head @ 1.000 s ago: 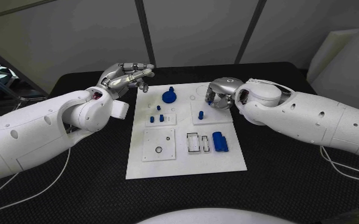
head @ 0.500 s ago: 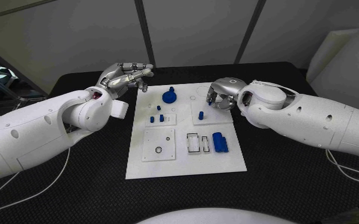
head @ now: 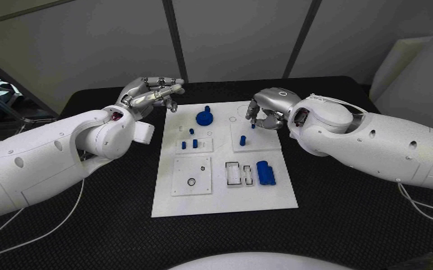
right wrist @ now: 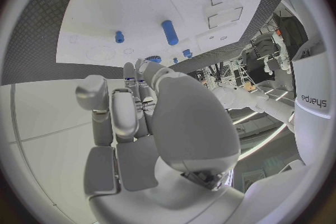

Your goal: Assemble the parts on the task board

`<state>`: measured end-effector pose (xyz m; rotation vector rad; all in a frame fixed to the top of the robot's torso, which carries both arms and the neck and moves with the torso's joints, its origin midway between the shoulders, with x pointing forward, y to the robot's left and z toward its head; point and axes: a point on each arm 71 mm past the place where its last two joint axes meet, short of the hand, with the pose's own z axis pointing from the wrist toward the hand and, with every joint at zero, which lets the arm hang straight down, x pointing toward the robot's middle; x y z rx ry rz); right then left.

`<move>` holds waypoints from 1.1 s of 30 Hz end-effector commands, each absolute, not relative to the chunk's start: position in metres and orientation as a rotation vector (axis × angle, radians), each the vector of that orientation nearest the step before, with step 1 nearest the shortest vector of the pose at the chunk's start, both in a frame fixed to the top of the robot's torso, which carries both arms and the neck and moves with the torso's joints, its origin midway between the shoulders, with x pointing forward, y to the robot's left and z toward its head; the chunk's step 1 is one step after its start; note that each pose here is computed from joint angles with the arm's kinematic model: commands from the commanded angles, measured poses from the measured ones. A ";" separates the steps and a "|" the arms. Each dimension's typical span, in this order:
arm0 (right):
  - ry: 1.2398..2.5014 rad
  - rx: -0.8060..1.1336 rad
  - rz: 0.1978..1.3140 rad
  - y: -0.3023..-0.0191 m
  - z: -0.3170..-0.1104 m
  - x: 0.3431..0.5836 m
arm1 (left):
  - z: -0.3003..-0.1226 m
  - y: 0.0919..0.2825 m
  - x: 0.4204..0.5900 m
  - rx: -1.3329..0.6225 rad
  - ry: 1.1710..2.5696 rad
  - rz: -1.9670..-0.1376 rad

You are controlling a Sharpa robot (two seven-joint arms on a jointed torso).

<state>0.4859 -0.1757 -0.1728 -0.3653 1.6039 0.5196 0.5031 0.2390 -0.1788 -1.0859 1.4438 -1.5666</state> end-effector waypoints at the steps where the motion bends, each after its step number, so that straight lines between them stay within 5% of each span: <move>1: 1.577 -0.351 0.514 -0.176 -0.169 0.486 | -0.177 0.239 0.504 -1.072 1.437 -1.567; 33: 1.757 -0.358 0.408 -0.179 -0.190 0.506 | -0.177 0.239 0.503 -1.071 1.436 -1.568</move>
